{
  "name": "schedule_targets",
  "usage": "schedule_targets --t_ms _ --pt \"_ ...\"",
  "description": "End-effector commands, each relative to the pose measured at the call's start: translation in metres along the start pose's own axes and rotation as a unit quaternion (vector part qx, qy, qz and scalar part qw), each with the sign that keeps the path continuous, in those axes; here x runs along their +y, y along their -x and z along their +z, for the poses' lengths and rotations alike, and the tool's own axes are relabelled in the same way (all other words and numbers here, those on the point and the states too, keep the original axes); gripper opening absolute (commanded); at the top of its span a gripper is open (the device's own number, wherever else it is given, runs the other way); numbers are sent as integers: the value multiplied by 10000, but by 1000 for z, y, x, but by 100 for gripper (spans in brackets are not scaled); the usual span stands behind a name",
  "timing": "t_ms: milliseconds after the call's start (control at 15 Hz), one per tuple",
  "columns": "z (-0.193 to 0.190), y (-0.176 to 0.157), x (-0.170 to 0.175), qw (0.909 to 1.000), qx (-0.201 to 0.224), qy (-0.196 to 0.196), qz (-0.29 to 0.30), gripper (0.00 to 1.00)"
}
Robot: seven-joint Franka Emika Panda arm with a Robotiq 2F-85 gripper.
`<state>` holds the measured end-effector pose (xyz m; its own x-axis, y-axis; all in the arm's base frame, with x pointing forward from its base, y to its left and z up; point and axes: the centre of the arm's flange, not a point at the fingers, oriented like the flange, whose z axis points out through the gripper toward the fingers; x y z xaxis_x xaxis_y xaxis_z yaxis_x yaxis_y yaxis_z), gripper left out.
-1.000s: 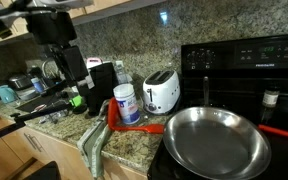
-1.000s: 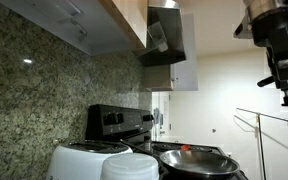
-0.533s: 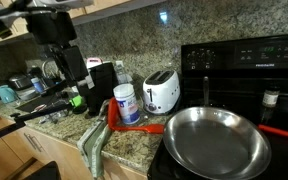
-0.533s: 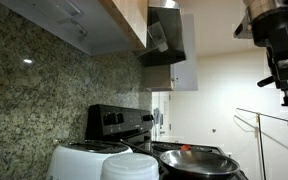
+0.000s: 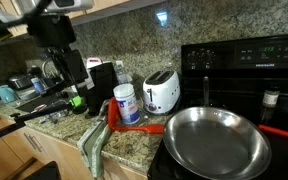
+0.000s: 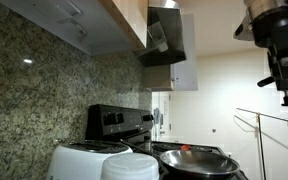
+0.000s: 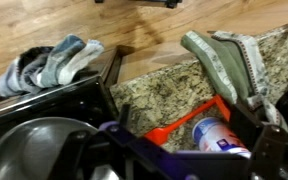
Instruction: Move the orange lid to the top of the white container
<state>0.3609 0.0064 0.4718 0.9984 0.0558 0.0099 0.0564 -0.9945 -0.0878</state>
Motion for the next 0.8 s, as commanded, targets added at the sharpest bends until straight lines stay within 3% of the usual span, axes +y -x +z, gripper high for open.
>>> schedule_targets --t_ms 0,200,600,733 --pt "27 23 -9 9947 104 -755 -695 100" --pt "45 39 -23 9822 88 -1282 -1370 100" --pt "65 50 -58 9553 1284 -2055 -1693 100" --pt "58 41 -69 9426 1784 -2181 -1791 100"
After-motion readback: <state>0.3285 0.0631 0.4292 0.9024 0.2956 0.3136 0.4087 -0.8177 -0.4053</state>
